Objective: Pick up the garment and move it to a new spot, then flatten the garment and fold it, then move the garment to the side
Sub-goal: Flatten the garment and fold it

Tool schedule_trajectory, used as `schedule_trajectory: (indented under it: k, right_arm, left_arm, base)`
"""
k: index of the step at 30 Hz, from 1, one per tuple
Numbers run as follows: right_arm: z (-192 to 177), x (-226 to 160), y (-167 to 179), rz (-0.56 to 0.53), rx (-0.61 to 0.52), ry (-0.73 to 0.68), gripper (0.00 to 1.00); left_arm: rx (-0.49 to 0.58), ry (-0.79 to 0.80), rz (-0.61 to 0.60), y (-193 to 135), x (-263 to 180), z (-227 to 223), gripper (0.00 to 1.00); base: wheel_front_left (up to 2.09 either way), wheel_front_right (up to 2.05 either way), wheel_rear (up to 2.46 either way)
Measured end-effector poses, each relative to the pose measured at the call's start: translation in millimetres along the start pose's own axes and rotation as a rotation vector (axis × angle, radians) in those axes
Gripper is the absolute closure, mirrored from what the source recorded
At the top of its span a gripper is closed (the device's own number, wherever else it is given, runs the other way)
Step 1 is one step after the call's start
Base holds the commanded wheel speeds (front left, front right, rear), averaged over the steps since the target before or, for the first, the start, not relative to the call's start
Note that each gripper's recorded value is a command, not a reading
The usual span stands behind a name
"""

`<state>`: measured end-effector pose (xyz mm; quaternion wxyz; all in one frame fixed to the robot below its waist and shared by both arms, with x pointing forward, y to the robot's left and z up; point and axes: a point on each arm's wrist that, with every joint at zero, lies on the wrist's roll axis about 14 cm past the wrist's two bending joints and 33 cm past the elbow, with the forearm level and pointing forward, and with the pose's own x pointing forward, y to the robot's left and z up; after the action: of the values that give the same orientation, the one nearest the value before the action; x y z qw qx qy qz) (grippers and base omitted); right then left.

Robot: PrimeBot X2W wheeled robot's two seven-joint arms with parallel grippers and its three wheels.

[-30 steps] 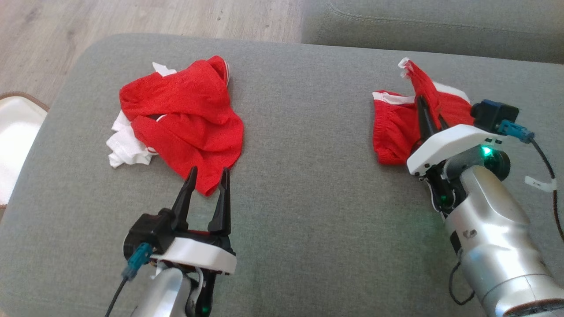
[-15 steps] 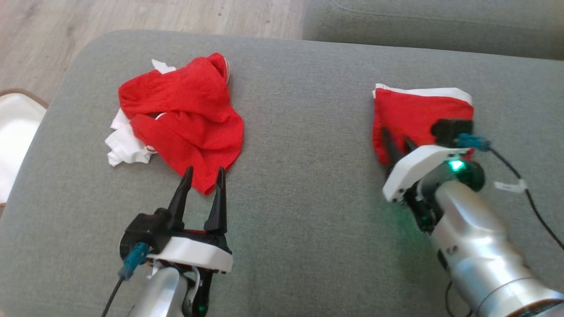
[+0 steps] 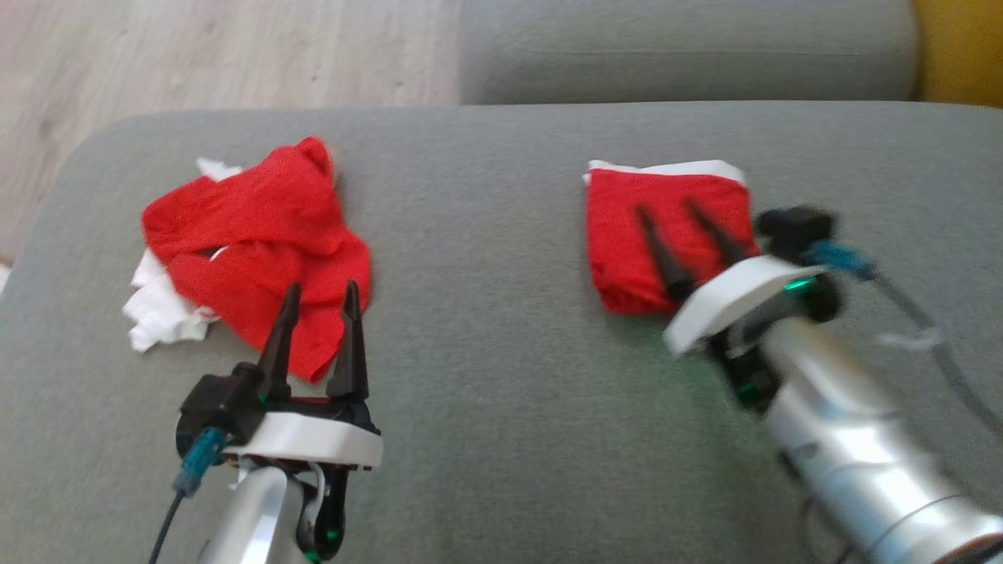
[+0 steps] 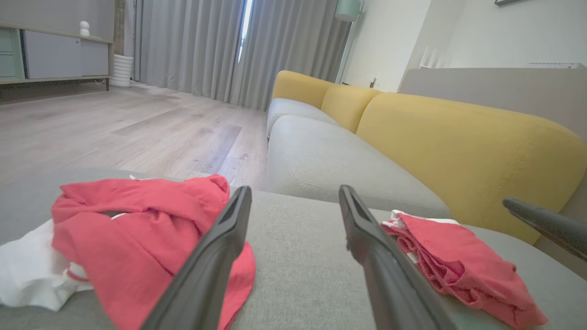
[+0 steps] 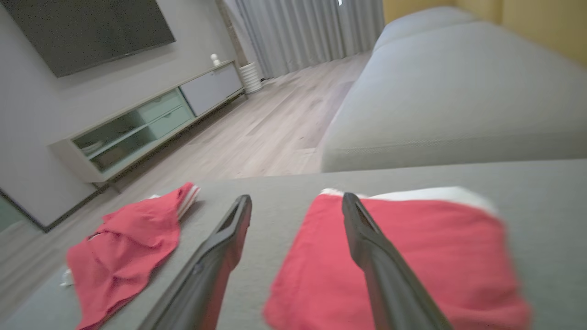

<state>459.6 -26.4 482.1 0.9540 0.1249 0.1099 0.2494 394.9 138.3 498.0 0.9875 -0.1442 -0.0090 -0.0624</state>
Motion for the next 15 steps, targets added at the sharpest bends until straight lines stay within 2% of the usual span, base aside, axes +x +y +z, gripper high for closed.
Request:
schedule_trajectory:
  k: [6,10,12,15]
  right_arm:
    - [63.2,-37.8,-81.0,-0.187,-0.136,-0.15,0.0]
    - [112.2,-67.0,-108.2,-0.28,-0.202,-0.302,0.0]
    - [113.4,-84.9,-118.6,-0.331,-0.222,-0.332,0.0]
    - [85.8,-106.9,-121.9,-0.388,-0.207,-0.321,0.0]
  left_arm:
    - [-0.006,-0.041,-0.054,-18.6,10.3,13.1,0.0]
    - [-0.003,-0.054,-0.083,-28.9,14.1,16.7,0.0]
    - [-0.006,-0.049,-0.093,-32.7,13.3,14.5,0.0]
    - [0.0,-0.033,-0.109,-37.1,11.4,8.5,0.0]
  base:
    - [0.0,0.0,0.0]
    - [0.0,0.0,0.0]
    - [0.0,0.0,0.0]
    - [0.0,0.0,0.0]
